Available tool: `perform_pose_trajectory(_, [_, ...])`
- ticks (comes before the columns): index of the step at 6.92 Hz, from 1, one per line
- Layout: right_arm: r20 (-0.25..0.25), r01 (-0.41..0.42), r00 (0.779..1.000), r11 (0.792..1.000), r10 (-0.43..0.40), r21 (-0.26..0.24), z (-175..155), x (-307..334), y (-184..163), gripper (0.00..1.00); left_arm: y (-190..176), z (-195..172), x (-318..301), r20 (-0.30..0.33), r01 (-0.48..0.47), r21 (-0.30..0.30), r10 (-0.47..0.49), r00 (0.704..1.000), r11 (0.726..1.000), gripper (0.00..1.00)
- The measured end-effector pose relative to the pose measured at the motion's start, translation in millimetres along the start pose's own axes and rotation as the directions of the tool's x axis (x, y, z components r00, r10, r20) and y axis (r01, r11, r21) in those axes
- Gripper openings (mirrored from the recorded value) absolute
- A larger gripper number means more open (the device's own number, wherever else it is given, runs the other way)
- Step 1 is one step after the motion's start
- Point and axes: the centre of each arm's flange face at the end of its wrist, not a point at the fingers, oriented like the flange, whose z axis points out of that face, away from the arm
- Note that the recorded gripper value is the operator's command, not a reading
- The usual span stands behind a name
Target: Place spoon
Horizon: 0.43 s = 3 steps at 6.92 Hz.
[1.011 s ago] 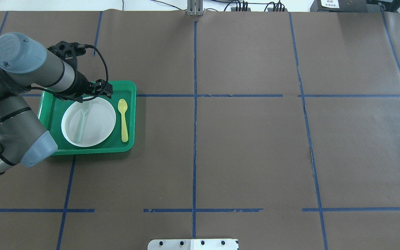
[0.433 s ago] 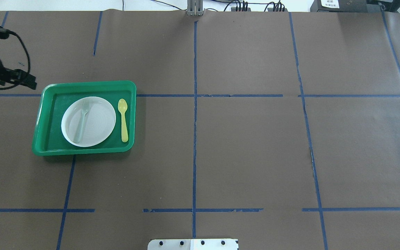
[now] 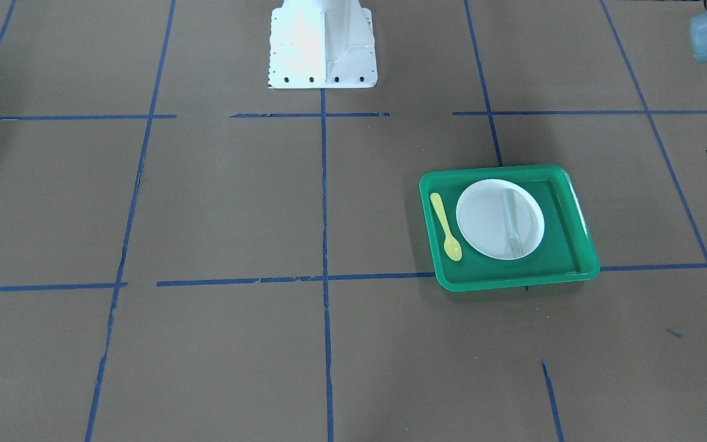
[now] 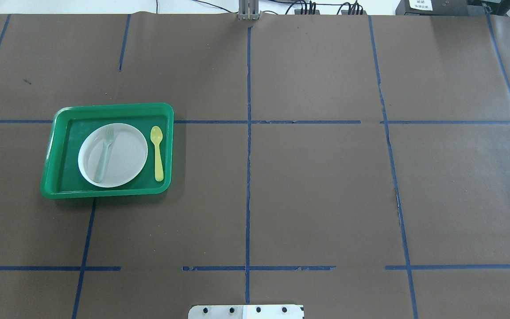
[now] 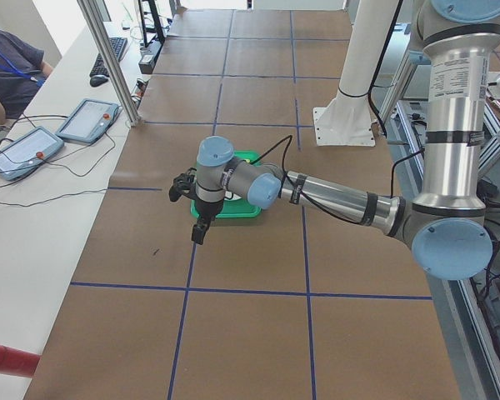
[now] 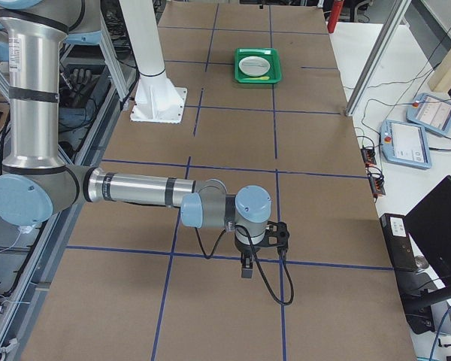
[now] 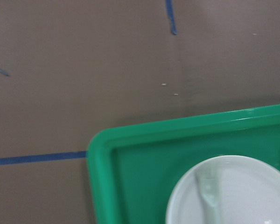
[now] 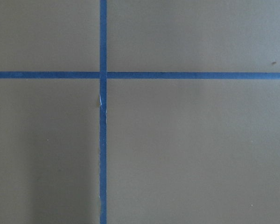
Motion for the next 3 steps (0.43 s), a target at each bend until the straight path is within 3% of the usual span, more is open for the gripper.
perform_pose_trajectory(3, [0.000, 0.000, 1.000, 1.000, 0.000, 0.001, -0.2, -0.2, -0.3, 1.00, 87.8, -8.3, -94.6, -0.012, 0.068, -0.057, -0.069, 0.998, 0.996, 1.00])
